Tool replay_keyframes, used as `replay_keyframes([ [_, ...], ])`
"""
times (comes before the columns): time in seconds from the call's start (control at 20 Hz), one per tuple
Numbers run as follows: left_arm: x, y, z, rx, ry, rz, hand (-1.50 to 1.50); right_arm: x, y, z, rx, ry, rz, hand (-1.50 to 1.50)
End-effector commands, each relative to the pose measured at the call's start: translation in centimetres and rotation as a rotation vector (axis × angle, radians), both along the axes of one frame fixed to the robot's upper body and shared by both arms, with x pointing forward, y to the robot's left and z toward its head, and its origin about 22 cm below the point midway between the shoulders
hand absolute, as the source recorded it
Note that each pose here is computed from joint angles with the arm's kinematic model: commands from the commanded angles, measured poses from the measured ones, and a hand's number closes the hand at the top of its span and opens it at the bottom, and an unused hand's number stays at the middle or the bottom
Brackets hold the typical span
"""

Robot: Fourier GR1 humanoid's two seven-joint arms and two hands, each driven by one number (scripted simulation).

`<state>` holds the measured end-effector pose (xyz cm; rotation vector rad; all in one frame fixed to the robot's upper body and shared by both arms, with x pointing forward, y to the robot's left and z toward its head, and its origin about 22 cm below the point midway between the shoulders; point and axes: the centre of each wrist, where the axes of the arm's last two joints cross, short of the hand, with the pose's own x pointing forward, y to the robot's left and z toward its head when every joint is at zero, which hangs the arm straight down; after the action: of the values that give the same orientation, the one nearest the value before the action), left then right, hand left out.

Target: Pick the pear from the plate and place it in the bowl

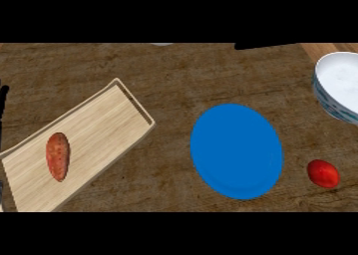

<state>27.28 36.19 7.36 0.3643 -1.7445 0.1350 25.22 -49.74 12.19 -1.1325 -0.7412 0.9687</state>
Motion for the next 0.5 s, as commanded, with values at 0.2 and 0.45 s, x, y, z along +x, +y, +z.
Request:
replay_keyframes([
  [0.2,-0.3,-0.4,0.4,0.003,-0.01,-0.029,0.0,-6.7,-9.8,8.0,0.09,-0.295,0.108,1.5],
  [0.45,0.0,-0.4,0.1,-0.01,-0.006,-0.068,0.0,-10.4,-13.1,12.3,0.13,-0.477,0.22,1.5],
])
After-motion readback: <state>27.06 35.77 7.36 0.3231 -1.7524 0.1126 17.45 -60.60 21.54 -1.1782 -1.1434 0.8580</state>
